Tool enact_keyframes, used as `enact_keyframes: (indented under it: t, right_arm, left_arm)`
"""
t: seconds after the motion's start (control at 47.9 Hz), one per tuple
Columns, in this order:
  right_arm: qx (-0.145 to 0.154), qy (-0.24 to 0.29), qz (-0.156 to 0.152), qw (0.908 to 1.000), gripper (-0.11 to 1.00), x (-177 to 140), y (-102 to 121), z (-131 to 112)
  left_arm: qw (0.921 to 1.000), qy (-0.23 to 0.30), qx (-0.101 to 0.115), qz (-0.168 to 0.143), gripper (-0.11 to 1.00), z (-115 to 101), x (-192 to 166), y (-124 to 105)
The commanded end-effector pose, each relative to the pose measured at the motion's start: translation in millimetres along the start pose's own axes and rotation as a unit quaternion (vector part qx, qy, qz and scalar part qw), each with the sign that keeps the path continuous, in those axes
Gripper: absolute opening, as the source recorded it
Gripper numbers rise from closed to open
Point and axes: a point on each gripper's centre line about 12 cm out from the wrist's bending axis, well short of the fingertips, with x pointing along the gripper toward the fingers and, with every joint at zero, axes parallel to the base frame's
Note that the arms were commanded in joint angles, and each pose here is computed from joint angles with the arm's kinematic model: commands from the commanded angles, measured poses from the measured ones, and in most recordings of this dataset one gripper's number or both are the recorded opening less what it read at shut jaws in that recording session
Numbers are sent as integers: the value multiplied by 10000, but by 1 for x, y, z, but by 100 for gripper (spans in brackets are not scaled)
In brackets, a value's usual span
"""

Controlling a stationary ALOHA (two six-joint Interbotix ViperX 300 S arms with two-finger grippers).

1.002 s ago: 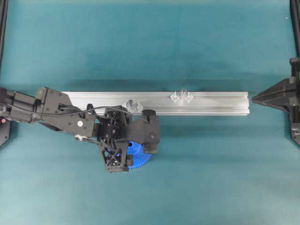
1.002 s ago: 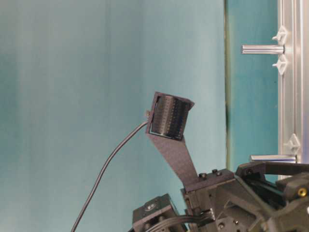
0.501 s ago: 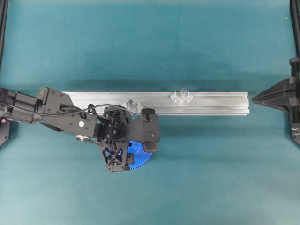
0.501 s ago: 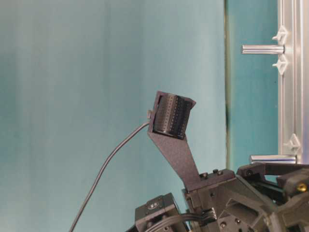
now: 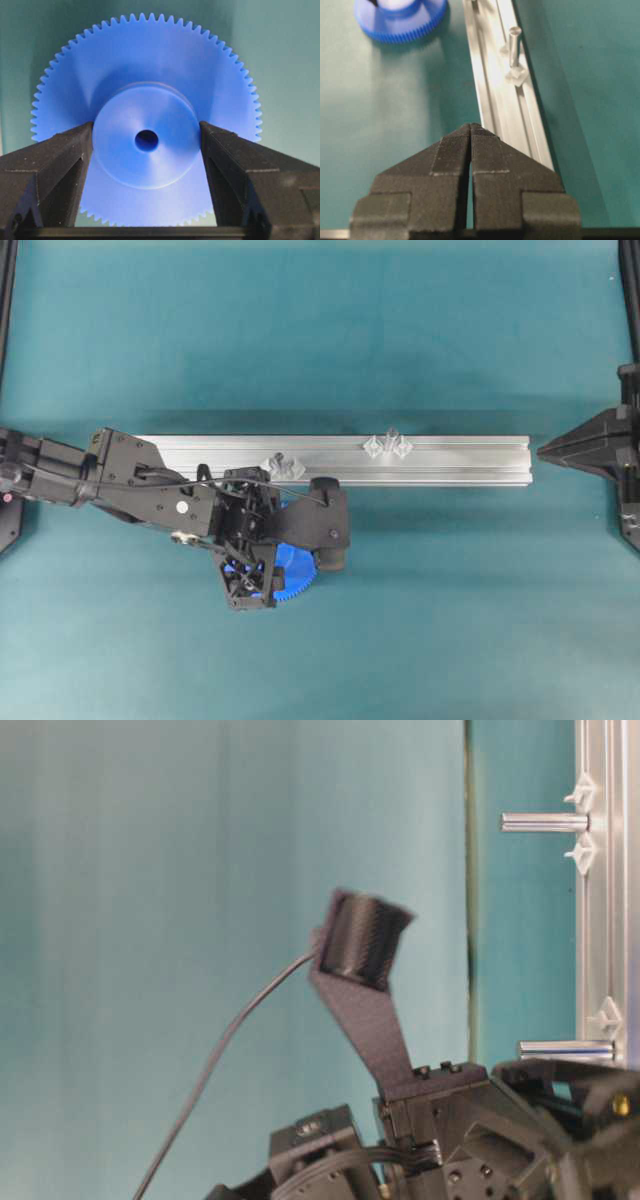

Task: Find the location of the shaft and insert the large gear.
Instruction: 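Lift the gear and carry it over the rail toward the right shaft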

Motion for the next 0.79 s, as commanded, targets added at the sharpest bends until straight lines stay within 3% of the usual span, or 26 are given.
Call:
enact_keyframes:
  t: [0.0,0.334,0.606,0.773]
  right_arm:
    - [50,-47,-2,10000,1,0,0,3]
    - [50,-77,1,10000,1,0,0,4]
    - [45,-137,15,9999,1,-2,0,4]
    - [49,-100,4,9999,1,-2,0,1]
  left_arm:
    - [9993,-371,4,-62,71,24,-17,-4]
    - [9945,-1030,129,-101,71,69,-56,-4]
    - [9837,-1557,888,101,71,97,-90,10]
    - [9780,-1734,1067,455,71,111,-102,48]
